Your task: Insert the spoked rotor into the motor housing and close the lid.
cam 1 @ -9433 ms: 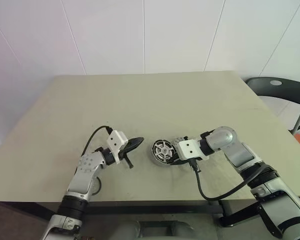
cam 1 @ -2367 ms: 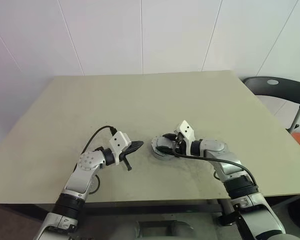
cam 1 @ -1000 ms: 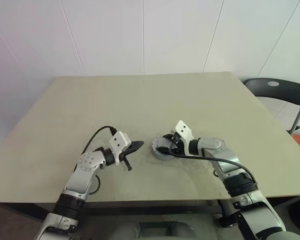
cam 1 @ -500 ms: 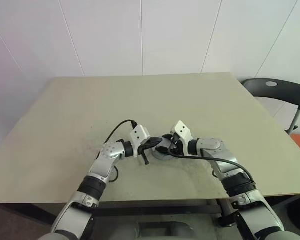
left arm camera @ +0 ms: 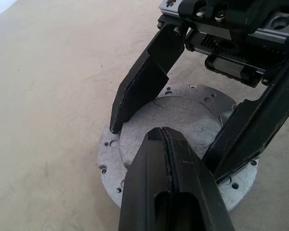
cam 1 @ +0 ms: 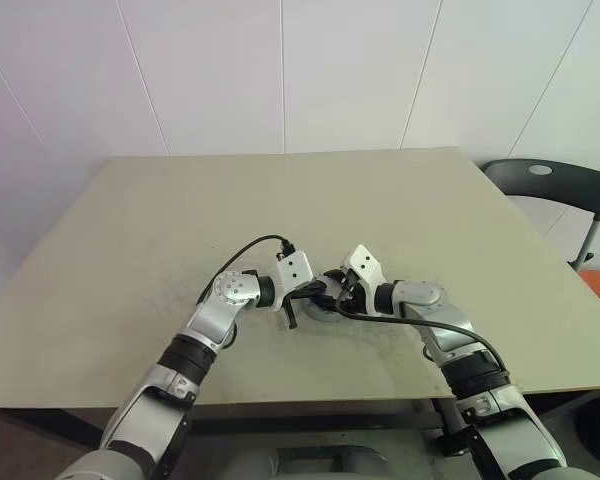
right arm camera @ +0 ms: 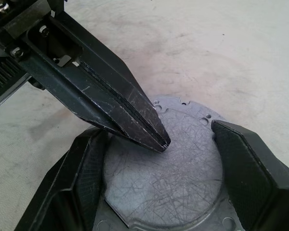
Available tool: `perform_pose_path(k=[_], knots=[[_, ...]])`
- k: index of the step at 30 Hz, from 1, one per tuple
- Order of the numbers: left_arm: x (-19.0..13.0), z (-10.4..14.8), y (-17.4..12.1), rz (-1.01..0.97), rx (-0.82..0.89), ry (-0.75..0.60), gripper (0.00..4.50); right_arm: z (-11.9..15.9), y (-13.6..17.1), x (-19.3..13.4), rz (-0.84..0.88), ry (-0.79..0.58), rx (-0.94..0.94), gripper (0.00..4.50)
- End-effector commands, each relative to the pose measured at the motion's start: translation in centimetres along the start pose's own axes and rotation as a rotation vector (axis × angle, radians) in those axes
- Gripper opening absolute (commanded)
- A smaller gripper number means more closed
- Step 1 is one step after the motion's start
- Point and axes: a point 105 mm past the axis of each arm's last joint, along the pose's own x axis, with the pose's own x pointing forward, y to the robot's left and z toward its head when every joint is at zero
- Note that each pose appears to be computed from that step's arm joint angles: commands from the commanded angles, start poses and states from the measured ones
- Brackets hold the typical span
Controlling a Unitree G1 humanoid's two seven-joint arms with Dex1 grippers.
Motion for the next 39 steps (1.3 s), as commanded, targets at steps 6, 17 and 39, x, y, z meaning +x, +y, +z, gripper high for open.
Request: perform_pose_path(k=[6,17,39], knots=[[0.0,-1.5,-1.7,-0.039,-0.051,0.038,0.0,0.8,1.2,-0.2,0.082,-0.068,0.149,4.46],[-0.2,-1.7,-2.1,-0.029,-0.07,0.032,0.0,4.4,0.1,-3.5,0.183,-0.255,0.213,4.46],[-0.1,-1.5,-2.3,-0.037,-0.058,0.024,0.0,-0.6,-6.3,-6.6,-0.074,-0.117,0.683,4.46]])
